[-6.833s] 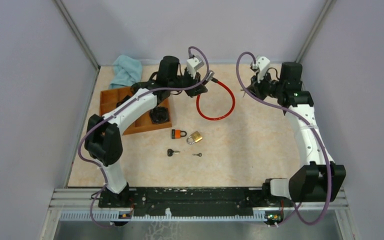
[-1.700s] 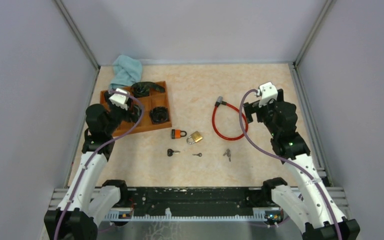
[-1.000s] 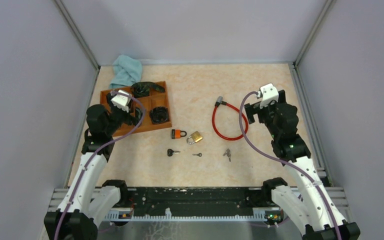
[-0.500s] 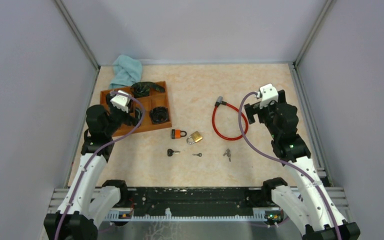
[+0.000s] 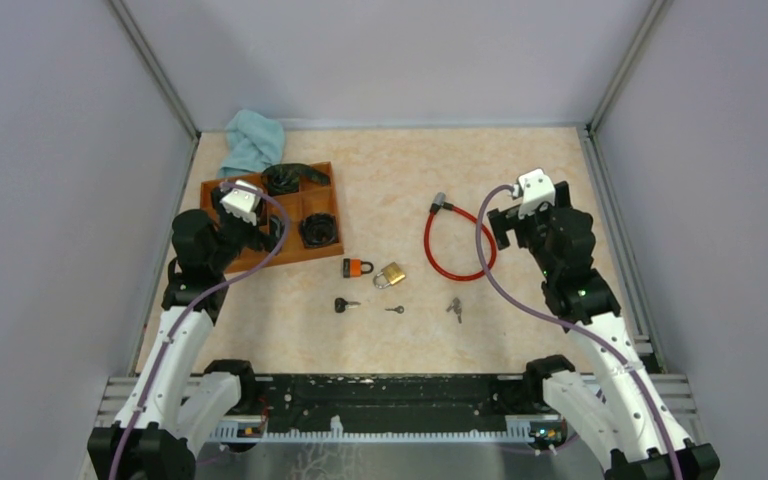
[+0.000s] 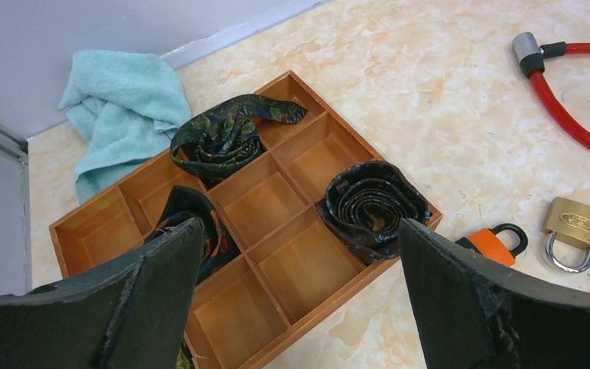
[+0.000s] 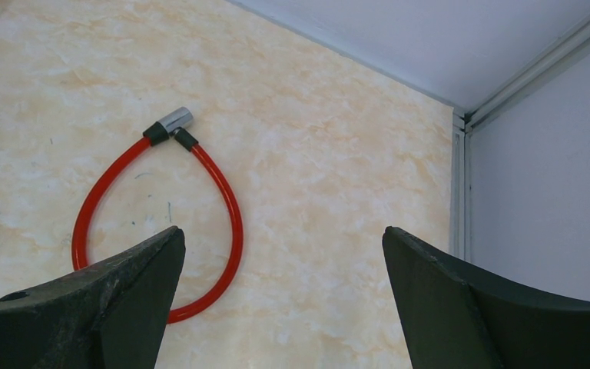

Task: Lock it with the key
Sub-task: Reset both arms

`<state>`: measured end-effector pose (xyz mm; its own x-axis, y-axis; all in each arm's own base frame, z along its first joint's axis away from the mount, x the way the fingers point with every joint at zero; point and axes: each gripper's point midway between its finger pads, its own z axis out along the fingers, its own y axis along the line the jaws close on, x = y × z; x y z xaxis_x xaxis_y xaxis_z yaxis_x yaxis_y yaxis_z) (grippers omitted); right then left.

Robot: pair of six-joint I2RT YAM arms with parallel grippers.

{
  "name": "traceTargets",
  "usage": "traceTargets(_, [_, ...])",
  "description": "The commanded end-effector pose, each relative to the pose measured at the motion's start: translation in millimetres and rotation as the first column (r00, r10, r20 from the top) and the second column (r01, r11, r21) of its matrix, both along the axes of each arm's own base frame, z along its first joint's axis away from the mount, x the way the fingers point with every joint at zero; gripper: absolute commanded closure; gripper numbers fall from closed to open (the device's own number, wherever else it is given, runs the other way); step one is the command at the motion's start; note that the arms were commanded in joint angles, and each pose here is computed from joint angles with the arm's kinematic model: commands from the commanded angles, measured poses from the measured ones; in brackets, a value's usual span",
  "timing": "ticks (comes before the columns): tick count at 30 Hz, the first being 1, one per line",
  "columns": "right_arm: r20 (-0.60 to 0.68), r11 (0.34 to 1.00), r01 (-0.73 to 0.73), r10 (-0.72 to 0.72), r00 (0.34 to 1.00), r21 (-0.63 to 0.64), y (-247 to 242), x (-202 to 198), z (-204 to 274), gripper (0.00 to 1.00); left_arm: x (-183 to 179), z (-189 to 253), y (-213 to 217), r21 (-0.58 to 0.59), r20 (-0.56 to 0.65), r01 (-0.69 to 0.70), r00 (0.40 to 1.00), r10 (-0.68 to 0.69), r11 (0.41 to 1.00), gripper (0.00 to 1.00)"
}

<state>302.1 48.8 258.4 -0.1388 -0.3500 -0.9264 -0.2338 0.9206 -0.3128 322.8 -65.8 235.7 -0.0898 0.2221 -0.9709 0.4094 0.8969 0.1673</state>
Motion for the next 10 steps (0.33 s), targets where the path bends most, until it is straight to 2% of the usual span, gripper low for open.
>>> traceTargets(1, [0.070, 1.000, 0.016, -0.016, 0.997, 0.008, -3.5, 2.5, 18.1, 0.01, 1.2, 16.8, 3.5, 0.008, 0.044, -0.011, 0.999, 0.011, 1.000, 0.00])
traceTargets(10, [0.071, 1.000, 0.020, -0.020, 0.997, 0.005, -4.4, 2.2, 18.7, 0.01, 1.6, 16.2, 4.4, 0.010, 0.043, -0.015, 0.999, 0.015, 1.000, 0.00])
